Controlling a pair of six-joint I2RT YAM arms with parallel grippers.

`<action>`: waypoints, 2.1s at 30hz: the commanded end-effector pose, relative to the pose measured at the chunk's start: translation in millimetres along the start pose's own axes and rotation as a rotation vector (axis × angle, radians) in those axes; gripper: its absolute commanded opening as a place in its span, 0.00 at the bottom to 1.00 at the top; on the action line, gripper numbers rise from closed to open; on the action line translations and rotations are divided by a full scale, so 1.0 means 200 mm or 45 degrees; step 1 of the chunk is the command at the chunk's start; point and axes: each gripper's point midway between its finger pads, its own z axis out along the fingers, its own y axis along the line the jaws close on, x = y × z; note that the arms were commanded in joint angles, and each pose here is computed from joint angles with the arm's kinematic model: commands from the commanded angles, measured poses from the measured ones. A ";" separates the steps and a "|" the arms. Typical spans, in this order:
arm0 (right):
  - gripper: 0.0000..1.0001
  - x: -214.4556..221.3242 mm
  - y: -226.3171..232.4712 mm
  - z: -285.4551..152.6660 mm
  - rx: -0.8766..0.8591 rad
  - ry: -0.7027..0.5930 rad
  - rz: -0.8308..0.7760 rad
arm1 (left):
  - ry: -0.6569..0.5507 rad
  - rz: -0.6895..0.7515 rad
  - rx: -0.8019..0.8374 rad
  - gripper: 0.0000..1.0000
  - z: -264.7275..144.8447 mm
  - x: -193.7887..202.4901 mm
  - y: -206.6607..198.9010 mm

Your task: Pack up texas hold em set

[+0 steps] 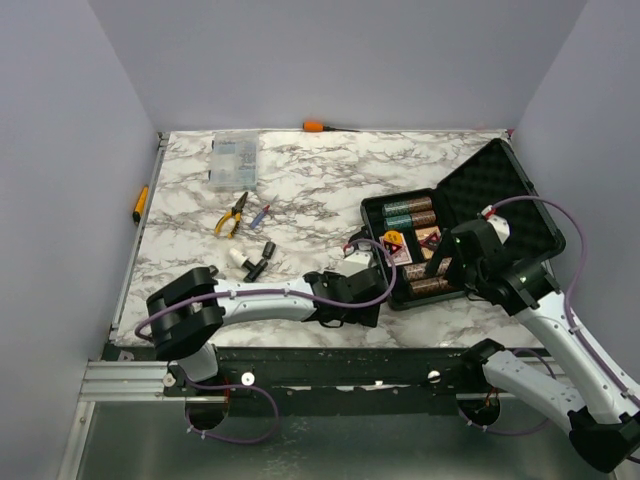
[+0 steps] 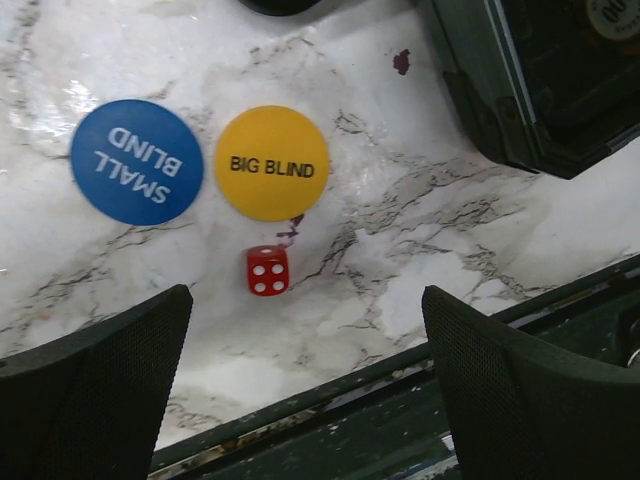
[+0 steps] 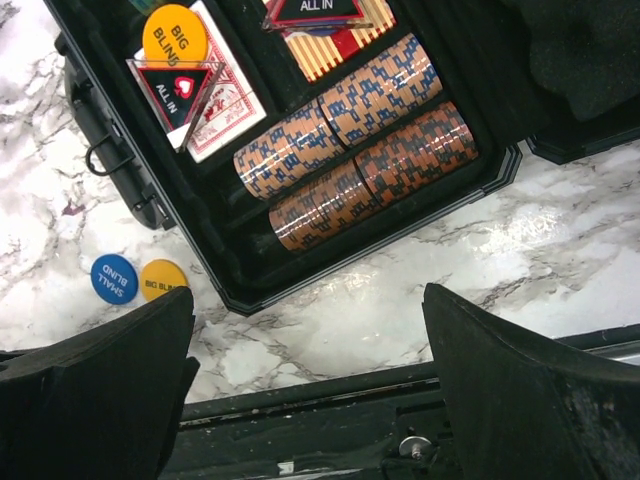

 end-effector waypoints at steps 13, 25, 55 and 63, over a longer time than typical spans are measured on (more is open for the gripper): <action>1.00 -0.07 0.15 0.10 -0.135 -0.087 -0.038 | 0.111 -0.091 0.090 0.88 0.20 0.11 -0.21; 1.00 -0.05 0.16 0.15 -0.118 -0.066 -0.054 | 0.134 -0.050 -0.026 0.81 0.20 0.13 -0.13; 1.00 -0.03 0.19 0.20 -0.099 -0.022 -0.050 | 0.175 0.029 -0.130 0.00 0.24 0.17 -0.04; 0.98 -0.02 0.21 0.20 -0.115 -0.001 -0.022 | 0.151 0.015 -0.110 0.00 0.21 0.15 -0.05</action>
